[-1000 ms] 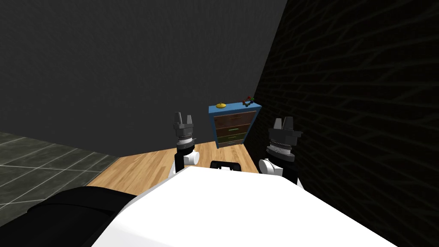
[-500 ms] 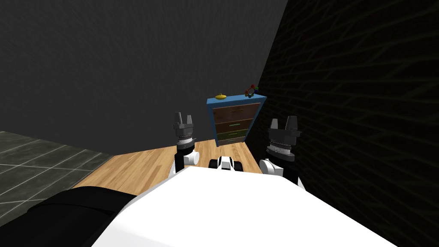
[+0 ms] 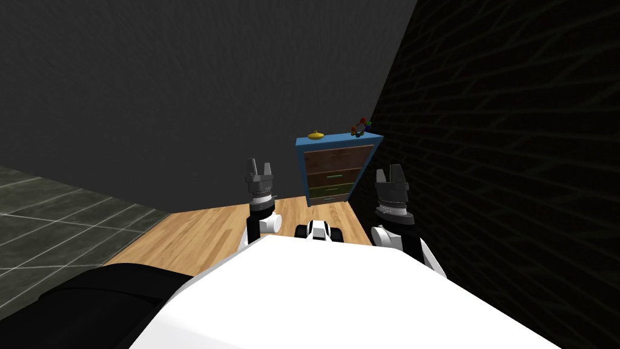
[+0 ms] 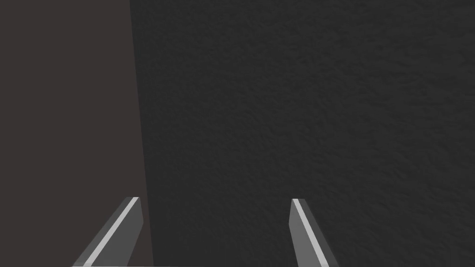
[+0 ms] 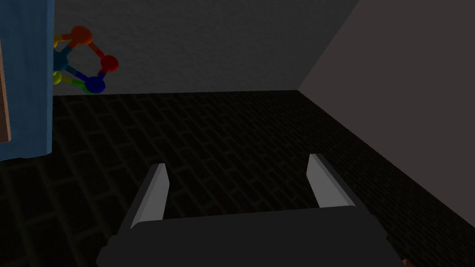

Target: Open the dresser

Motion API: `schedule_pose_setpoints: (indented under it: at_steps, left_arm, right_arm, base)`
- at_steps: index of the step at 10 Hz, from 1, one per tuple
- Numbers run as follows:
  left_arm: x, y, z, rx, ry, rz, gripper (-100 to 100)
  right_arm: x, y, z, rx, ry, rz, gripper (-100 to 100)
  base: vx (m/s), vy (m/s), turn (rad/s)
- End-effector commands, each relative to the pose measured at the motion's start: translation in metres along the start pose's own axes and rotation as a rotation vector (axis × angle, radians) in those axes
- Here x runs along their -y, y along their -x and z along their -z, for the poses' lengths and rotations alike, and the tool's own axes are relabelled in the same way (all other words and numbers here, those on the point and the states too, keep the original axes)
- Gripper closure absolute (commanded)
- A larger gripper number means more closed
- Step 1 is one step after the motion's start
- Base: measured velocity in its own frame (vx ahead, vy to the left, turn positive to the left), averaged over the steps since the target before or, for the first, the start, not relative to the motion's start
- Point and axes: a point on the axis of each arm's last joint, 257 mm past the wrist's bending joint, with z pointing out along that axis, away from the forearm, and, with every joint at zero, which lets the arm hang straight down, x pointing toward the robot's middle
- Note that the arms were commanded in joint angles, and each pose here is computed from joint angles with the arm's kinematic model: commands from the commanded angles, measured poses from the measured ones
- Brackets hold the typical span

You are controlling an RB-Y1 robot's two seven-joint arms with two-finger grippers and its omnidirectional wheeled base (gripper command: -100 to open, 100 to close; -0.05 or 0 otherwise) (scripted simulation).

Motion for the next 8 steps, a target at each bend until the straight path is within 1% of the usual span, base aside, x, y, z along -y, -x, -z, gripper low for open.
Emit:
schedule_pose_setpoints:
  at_steps: [1,4,5,7,8]
  left_arm:
    - [0.000,0.000,0.000,0.000,0.000,0.000,0]
    - [0.000,0.000,0.000,0.000,0.000,0.000,0]
    - [0.000,0.000,0.000,0.000,0.000,0.000,0]
    - [0.000,0.000,0.000,0.000,0.000,0.000,0]
    - [0.000,0.000,0.000,0.000,0.000,0.000,0]
  right_arm:
    - [0.018,-0.011,0.003,-0.080,-0.040,0.148,-100]
    - [0.043,-0.020,0.005,-0.167,-0.084,0.345,-100]
    - [0.043,-0.020,0.005,-0.167,-0.083,0.350,-100]
    - [0.061,-0.022,0.008,-0.222,-0.113,0.489,-100]
    - [0.061,-0.022,0.008,-0.224,-0.112,0.500,-100]
  base:
    - [0.000,0.028,0.114]
    - [0.002,0.033,0.134]
    - [-0.001,0.024,0.058]
    - [0.000,0.022,0.130]
    - [0.002,0.018,0.066]
